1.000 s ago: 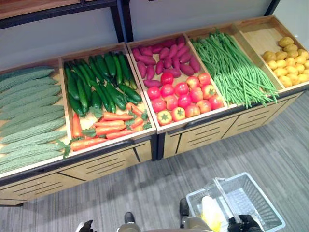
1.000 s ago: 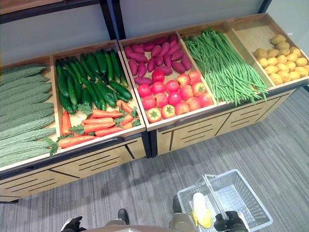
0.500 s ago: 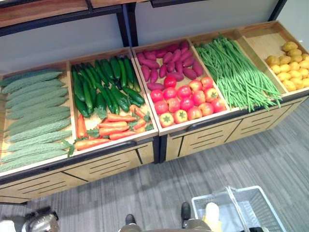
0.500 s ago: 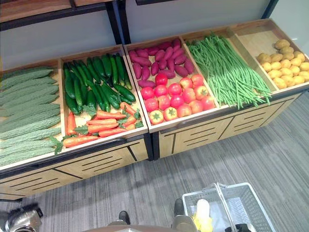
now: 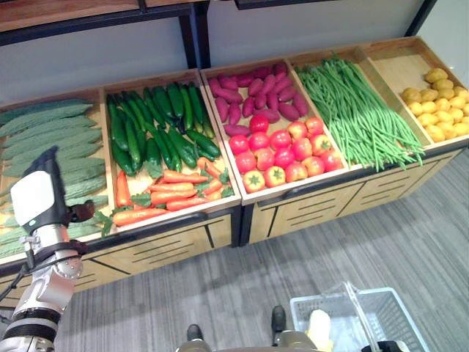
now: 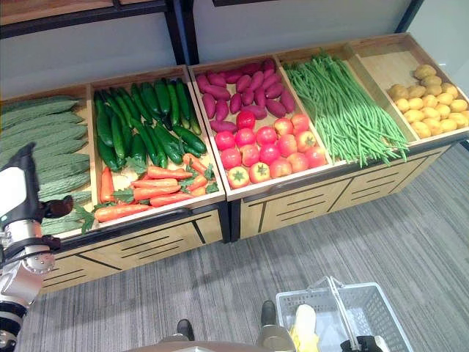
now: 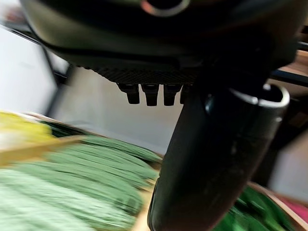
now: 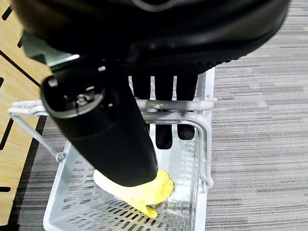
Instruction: Get the vegetables into the basket
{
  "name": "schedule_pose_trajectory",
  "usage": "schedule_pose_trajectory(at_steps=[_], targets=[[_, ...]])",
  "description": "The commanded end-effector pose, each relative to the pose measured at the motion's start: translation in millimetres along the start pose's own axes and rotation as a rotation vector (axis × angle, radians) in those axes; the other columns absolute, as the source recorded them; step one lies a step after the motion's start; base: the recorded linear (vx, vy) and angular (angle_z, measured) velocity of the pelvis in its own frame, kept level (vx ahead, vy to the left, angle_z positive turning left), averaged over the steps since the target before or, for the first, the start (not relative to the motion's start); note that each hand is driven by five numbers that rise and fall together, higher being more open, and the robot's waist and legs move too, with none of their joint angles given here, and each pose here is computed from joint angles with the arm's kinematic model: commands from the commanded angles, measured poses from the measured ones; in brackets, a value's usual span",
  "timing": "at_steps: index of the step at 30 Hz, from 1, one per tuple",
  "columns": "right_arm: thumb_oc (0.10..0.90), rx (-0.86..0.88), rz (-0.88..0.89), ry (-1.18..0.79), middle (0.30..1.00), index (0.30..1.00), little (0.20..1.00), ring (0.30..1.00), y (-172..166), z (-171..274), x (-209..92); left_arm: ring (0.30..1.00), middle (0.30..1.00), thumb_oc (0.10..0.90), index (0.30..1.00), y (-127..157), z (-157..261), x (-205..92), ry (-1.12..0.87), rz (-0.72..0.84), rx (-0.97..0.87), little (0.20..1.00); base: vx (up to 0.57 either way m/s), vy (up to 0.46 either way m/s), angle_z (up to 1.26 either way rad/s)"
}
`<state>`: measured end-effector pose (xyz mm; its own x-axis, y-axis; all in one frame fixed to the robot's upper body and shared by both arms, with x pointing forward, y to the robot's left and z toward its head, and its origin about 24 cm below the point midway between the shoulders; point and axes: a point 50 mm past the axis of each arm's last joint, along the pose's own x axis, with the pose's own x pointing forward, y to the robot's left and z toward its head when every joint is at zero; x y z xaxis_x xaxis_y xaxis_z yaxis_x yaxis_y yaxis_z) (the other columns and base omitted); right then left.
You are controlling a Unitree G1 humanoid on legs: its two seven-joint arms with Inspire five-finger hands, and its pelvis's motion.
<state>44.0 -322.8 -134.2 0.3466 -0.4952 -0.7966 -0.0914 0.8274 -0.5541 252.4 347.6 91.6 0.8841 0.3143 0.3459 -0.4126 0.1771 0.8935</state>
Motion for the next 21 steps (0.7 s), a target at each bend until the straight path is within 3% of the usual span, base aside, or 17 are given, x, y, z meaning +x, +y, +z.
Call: schedule_pose_trajectory(at_steps=[1,9,21], targets=[[0.400,-0.009,-0.082,-0.086,0.300,0.300,0.300,0.300,-26.4,23.2,6.3,1.000,1.000,0.900,1.000,49.8,27.8,47.1,-0.164,0.158,0.003,1.000,0.00,0.031,-0.19],[0.400,-0.033,-0.090,-0.139,0.300,0.300,0.300,0.300,-36.9,35.4,7.8,1.000,1.000,0.900,1.000,46.4,47.7,67.2,-0.293,-0.082,0.101,1.000,-0.01,0.008,-0.08],[0.400,-0.032,-0.105,-0.165,0.300,0.300,0.300,0.300,-42.7,48.6,10.3,1.000,1.000,0.900,1.000,37.2,62.1,87.6,-0.296,-0.147,0.203,1.000,-0.01,-0.001,-0.03]])
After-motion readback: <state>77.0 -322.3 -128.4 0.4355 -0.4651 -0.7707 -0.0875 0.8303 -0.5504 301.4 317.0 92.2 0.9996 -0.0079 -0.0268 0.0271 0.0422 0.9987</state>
